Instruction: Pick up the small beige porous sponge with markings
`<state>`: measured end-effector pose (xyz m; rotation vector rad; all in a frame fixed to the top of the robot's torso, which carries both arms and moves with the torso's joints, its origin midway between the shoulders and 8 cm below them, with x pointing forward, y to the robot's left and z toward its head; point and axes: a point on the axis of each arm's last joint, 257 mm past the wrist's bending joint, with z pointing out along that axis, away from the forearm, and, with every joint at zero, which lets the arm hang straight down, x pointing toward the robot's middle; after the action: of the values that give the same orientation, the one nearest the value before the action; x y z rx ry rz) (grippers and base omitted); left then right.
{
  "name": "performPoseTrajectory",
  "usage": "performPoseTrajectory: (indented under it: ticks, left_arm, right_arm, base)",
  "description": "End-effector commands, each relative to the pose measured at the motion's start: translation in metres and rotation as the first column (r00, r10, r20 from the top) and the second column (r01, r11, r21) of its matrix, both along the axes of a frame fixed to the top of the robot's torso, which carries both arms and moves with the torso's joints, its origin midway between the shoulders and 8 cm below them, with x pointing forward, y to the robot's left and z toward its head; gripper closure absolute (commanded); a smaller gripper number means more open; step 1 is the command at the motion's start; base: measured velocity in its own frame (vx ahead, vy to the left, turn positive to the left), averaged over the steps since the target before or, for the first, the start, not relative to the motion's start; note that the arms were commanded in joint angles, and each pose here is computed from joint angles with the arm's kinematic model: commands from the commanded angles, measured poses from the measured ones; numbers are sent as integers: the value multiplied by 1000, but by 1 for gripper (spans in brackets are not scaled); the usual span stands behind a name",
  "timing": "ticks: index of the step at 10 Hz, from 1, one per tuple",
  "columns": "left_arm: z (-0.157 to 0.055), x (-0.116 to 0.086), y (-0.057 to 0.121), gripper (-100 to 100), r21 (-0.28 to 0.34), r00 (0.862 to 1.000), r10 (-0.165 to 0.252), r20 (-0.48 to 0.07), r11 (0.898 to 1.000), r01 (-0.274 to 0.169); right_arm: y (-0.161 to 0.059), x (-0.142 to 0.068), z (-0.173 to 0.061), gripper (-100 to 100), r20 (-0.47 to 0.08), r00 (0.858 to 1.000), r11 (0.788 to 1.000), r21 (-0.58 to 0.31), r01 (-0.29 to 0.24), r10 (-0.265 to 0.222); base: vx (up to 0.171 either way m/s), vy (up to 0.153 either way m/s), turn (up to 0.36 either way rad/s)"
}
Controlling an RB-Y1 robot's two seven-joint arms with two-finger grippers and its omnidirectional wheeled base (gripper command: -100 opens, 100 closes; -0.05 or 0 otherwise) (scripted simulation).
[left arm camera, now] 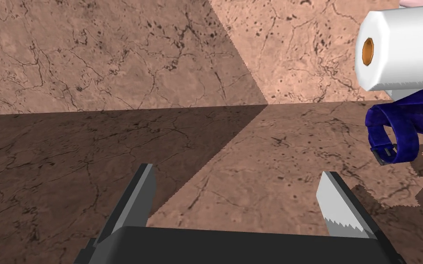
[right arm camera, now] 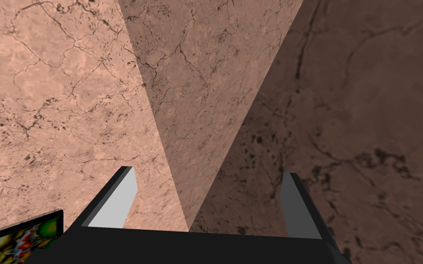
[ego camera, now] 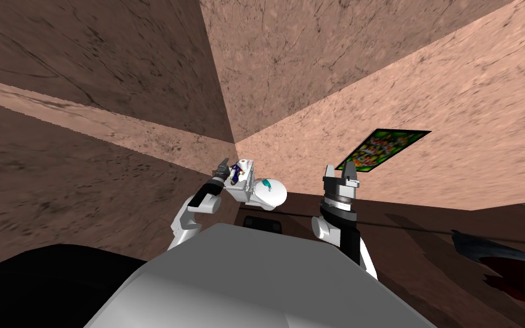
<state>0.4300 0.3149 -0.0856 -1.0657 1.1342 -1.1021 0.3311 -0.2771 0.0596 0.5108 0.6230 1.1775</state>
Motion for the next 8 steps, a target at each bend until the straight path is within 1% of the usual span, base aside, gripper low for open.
performPoseTrajectory:
  ticks: [1,4,6,7,8]
  left_arm:
    - [-9,6,2,-100,2,999,4,-41,1000,-4]
    - [-27,9,6,-100,0,993,13,-114,1000,-13]
    - [-39,12,9,-100,0,987,18,-162,1000,-19]
    - [-47,14,11,-100,0,981,22,-193,1000,-22]
    - [-51,14,11,-100,-1,977,24,-210,1000,-25]
  right_arm:
    - [0,0,0,0,0,1000,1000,0,0,0]
    - [0,0,0,0,0,1000,1000,0,0,0]
    - [0,0,0,0,0,1000,1000,0,0,0]
    - [0,0,0,0,0,1000,1000,0,0,0]
    - [0,0,0,0,0,1000,1000,0,0,0]
  base:
    - [24,-2,-6]
    - [22,-5,-9]
    - [21,-3,-13]
    - [28,-2,-16]
    - [24,-4,-10]
